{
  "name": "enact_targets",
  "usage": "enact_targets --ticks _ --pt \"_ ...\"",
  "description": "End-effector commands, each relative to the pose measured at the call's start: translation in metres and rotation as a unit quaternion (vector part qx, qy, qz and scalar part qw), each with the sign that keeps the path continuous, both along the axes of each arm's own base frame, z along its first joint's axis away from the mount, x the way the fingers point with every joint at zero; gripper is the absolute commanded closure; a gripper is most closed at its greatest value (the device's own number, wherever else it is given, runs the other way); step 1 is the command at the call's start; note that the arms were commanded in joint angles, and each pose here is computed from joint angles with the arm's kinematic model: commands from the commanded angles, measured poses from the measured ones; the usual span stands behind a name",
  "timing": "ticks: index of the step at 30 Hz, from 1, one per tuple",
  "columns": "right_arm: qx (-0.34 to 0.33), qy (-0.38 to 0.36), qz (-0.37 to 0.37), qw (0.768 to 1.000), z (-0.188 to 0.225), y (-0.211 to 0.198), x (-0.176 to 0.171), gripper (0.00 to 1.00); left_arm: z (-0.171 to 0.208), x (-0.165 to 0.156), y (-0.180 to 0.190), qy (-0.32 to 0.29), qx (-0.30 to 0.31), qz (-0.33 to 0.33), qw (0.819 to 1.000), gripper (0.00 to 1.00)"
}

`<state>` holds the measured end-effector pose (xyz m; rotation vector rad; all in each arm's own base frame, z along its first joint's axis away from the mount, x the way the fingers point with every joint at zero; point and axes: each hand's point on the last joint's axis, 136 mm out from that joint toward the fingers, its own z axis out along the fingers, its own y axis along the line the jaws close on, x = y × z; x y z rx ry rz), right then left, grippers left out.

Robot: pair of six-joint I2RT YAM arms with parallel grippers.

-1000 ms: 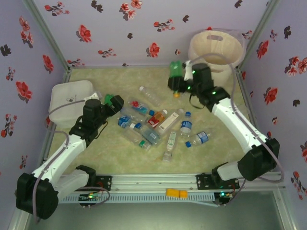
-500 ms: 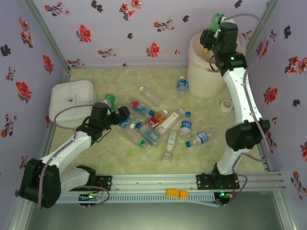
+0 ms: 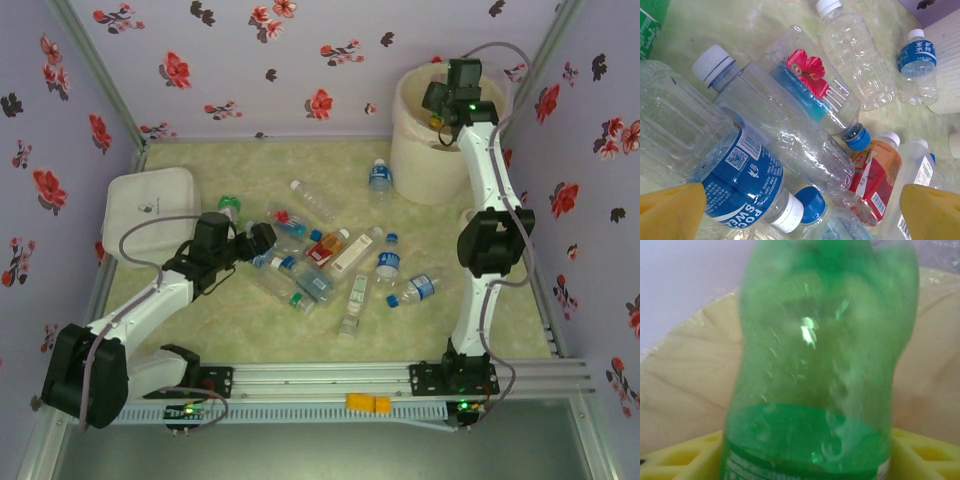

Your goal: Put the plastic bottles in the bin

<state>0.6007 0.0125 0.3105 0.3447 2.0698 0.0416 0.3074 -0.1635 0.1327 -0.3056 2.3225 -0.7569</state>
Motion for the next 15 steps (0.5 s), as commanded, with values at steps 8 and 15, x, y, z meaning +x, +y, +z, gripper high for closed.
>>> enact_targets --ticks 8,15 --pt "-0.002 -0.053 0.009 0.999 0.059 0.002 -0.021 0.0 0.026 0.006 0.003 -0.024 0.033 -0.007 0.999 0.0" --pt "0.033 -0.075 0.071 0.994 0.087 0.034 -0.072 0.0 0.027 0.012 0.033 -0.027 0.098 0.03 0.994 0.0"
